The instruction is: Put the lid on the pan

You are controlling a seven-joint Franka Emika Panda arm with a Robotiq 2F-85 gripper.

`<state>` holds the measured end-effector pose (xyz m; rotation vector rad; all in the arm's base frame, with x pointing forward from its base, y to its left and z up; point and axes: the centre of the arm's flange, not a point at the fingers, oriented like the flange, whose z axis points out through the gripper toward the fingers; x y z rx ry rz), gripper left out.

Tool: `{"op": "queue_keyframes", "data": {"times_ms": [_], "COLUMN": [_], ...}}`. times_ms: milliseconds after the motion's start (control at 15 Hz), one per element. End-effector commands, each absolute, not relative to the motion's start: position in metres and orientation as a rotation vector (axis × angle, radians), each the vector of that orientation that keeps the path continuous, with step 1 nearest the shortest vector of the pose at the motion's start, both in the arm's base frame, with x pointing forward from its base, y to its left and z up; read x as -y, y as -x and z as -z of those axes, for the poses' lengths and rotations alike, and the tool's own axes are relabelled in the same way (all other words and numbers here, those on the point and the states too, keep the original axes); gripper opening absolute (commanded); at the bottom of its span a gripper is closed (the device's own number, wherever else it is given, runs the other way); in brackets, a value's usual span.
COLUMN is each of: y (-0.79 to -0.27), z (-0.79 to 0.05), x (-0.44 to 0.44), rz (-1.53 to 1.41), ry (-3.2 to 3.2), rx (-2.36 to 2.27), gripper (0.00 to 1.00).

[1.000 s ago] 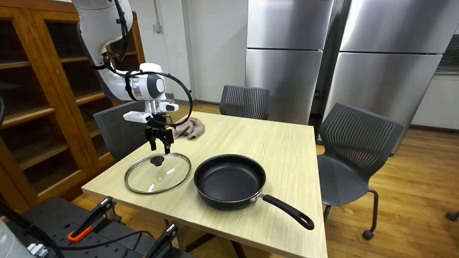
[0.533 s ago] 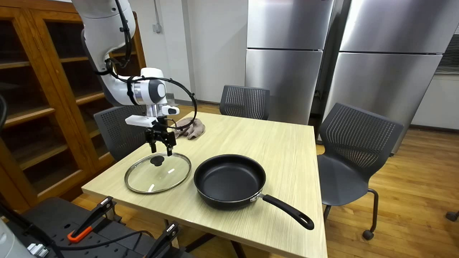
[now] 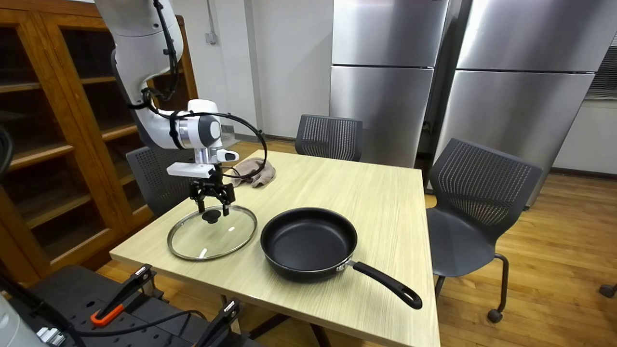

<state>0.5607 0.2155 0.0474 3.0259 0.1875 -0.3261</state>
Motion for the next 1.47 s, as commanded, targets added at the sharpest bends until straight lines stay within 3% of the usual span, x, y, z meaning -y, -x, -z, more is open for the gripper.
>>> {"op": "queue_keyframes", "data": {"times_ms": [0,1400], "y": [-0.571,-0.574], "z": [-0.041,-0.028], "x": [-0.22,-0.228], "rz": [0.351,0.373], "ry": [-3.038,-3.013], "rx": [-0.248,-0.32], "gripper": [1.0,1.0]}}
